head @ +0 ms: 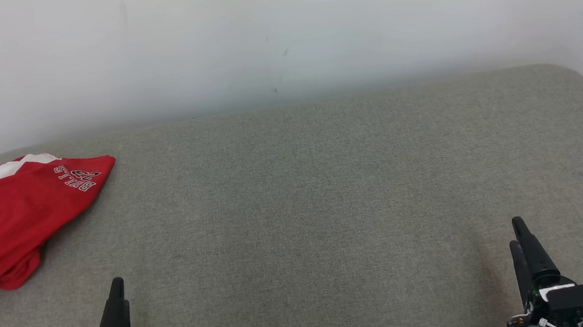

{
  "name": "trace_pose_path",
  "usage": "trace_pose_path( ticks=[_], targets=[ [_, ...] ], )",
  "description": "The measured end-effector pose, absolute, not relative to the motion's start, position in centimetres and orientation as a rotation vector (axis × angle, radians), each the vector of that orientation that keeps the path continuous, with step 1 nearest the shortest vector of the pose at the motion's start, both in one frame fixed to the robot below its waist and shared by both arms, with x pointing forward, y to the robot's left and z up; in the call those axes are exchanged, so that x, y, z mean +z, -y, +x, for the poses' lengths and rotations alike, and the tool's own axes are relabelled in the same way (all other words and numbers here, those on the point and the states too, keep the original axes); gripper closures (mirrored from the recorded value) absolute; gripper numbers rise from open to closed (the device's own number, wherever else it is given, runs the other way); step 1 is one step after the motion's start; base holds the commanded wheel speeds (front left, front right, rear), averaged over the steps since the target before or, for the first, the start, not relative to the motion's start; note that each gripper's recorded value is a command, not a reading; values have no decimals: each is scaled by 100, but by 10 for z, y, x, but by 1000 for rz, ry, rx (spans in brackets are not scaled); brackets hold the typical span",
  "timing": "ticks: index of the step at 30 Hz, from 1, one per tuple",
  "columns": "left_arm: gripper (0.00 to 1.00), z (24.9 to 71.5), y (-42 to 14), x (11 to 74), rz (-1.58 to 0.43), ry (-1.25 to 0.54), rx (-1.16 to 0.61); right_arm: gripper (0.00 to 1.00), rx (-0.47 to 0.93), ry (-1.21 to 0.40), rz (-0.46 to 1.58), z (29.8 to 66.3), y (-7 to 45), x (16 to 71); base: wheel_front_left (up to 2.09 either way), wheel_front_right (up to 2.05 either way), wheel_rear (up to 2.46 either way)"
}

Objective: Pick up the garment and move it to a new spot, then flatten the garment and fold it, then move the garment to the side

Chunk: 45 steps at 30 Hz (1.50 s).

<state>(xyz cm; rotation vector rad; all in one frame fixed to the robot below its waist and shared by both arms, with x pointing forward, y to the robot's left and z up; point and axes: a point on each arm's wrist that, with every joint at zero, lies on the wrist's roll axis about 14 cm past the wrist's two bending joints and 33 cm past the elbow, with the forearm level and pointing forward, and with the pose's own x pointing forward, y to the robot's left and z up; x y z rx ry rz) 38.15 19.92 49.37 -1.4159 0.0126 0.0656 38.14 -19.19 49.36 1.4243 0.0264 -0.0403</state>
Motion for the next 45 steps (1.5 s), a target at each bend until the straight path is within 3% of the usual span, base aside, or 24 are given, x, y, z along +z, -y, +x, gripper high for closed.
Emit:
trace_pose_path(
  ticks=[26, 45],
  targets=[
    [0, 386, -201, 514, -792, 22, 57, 0, 60, -27, 857, 386, 169, 505, 0, 0, 0],
    [0, 380, -209, 522, -555, 67, 73, 0, 127, 3, 590, 386, 152, 512, 0, 0, 0]
  ],
)
